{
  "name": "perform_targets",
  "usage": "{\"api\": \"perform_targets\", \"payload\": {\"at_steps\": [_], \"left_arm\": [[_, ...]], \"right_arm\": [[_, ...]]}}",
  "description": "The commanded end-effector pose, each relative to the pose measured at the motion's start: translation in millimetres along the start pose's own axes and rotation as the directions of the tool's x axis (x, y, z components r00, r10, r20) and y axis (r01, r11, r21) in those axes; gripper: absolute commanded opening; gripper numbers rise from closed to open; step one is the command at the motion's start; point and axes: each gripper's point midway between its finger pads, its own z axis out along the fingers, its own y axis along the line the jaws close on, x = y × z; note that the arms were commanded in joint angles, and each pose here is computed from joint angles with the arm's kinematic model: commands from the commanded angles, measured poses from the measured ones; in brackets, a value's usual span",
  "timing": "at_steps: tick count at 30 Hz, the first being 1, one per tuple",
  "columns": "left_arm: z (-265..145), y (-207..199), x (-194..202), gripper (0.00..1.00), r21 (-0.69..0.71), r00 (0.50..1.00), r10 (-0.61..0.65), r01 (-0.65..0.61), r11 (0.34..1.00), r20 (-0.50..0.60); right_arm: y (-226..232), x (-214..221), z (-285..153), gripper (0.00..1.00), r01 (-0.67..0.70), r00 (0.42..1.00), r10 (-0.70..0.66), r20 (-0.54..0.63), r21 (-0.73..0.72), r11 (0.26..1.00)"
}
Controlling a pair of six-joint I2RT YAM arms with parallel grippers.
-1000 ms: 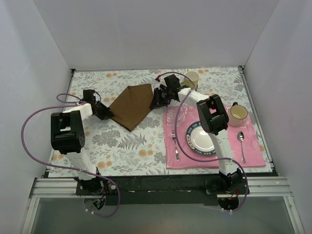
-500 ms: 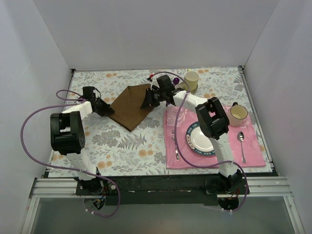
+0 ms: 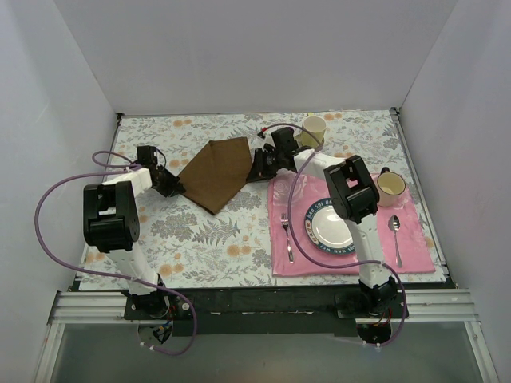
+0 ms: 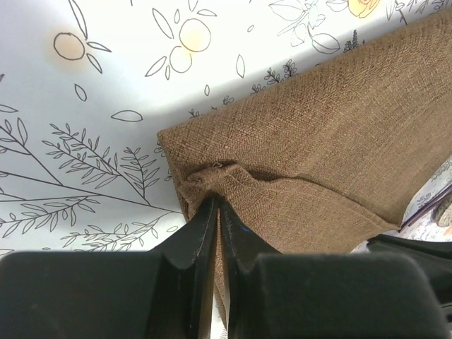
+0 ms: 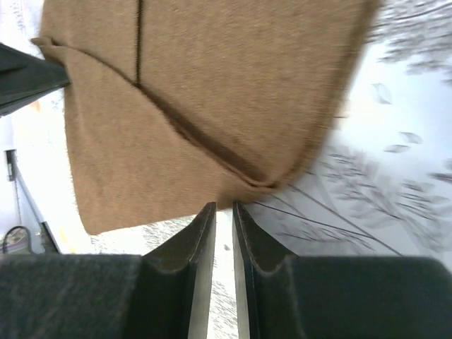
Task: Fold the napkin, place the utensils inside, and roll it up
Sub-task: Fold the napkin, then roll the napkin with the utensil
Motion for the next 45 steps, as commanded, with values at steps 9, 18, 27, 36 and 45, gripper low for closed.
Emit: {"api": "perform_targets", "payload": {"at_steps": [9, 18, 27, 36, 45], "left_arm": [[-35, -44, -6, 0.12, 0.141, 0.999, 0.014, -0.01, 0.99, -0.029], [-14, -34, -5, 0.13, 0.11, 0.999, -0.003, 0.007, 0.994, -0.035], [-8, -34, -16, 0.13, 0.092, 1.0, 0.01, -0.01, 0.996, 0.003], [-67, -64, -37, 0.45, 0.109, 0.993, 0.025, -0.037, 0.993, 0.114], [-104, -13, -48, 0.48, -0.133, 0.941, -0.214, 0.255, 0.958, 0.261]], "right_arm": [[72, -27, -31, 0.29, 0.214, 0.976, -0.214, 0.034, -0.013, 0.977], [148, 41, 26, 0.34, 0.211, 0.973, -0.228, -0.042, -0.239, 0.948], [116, 73, 43, 0.36, 0.274, 0.947, -0.296, -0.127, -0.167, 0.947], [111, 42, 18, 0.63, 0.569, 0.818, -0.557, -0.143, 0.068, 0.819], [127, 55, 31, 0.77, 0.882, 0.468, -0.821, -0.328, 0.226, 0.413]]}}
